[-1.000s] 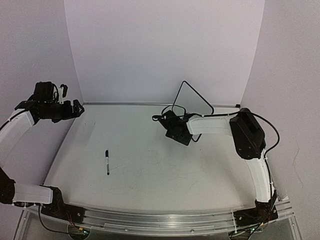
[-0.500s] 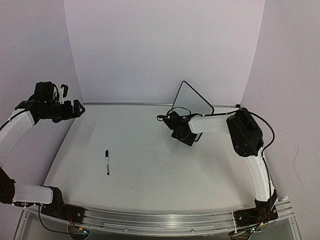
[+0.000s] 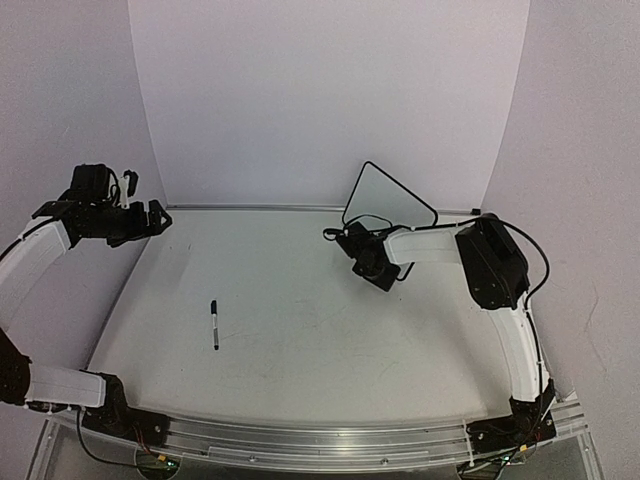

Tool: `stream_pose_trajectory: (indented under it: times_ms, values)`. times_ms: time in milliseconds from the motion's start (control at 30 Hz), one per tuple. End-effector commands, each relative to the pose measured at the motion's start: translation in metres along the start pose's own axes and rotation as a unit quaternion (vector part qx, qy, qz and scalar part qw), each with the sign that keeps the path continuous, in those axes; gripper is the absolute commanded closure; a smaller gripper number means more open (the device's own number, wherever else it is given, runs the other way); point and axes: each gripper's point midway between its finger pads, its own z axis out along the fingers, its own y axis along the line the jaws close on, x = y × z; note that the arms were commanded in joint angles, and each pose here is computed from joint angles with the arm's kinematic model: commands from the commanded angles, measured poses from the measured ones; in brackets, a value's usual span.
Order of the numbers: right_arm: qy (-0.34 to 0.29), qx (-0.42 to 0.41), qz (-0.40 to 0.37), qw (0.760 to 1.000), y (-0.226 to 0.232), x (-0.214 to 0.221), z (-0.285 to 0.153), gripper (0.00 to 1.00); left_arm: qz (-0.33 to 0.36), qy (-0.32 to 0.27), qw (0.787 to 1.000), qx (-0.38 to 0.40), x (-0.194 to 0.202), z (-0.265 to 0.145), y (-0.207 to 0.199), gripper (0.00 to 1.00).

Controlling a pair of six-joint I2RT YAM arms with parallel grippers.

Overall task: Write a sentence on the whiteboard
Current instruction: Move the whiteboard stand to the corner of the board.

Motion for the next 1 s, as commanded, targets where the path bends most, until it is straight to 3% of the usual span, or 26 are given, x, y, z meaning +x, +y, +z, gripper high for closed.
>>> stream_pose_trajectory:
  times_ms: [0,467,867,967]
  values:
    - [-0.021,0.04,0.001,0.999,-0.021,-0.006,0.013,0.47,0.0,-0.007,1.0,0.01,-0.004,0.002,-0.003,0.01]
    - [-0.024,0.068,-0.001,0.997,-0.037,-0.007,0.025,0.67,-0.002,-0.001,1.0,0.012,-0.002,0.006,-0.003,0.0]
    - [-0.022,0.067,-0.026,0.997,-0.038,-0.011,0.018,1.0,-0.003,0.004,1.0,0.013,0.0,0.008,-0.003,0.0]
    - [-0.022,0.067,-0.044,0.997,-0.042,-0.014,0.012,1.0,-0.003,0.005,1.0,0.012,0.0,0.009,-0.002,0.0]
